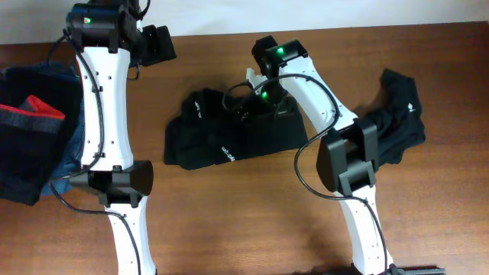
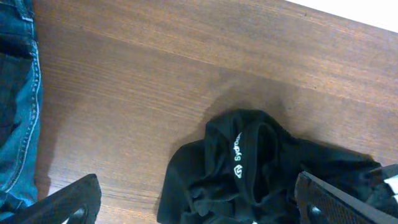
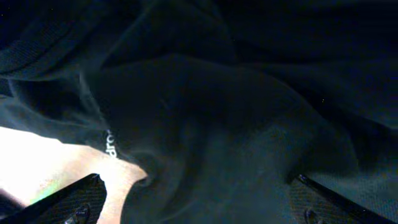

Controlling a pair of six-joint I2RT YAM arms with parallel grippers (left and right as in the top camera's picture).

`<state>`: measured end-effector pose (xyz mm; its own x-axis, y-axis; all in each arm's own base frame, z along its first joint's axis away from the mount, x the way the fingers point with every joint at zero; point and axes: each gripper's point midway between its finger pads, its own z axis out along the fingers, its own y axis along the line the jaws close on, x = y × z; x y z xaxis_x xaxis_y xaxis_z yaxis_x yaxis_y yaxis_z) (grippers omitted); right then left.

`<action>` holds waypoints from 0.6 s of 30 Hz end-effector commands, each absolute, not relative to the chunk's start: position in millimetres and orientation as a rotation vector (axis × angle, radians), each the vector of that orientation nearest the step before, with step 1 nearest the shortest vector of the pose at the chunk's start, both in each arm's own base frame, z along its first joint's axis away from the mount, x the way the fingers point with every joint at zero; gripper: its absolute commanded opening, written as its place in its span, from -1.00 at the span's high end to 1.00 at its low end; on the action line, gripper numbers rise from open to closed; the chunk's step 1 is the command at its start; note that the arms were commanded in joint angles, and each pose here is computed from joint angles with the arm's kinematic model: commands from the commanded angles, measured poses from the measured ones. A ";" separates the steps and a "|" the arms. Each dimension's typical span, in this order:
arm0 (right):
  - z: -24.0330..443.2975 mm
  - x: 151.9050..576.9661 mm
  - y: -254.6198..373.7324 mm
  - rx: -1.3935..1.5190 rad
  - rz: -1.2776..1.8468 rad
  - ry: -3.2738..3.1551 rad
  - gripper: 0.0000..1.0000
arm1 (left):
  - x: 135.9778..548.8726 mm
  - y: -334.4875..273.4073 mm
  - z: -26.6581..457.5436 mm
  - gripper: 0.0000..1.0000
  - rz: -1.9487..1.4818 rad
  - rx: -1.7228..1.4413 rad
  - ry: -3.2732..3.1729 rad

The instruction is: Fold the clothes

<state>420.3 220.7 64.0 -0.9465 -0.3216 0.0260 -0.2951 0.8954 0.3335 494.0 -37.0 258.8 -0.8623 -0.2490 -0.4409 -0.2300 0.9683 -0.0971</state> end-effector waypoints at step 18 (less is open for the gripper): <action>80.9 426.3 283.5 0.641 -0.773 -3.001 0.38 | 488.7 16.2 249.6 -0.98 0.087 -0.481 2.666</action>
<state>418.3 279.5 73.4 -0.9218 -0.3798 -0.0772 -0.3722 0.8119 0.4498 488.6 13.1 256.4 -0.8439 -0.3131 -0.4356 -0.3344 0.9420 -0.0292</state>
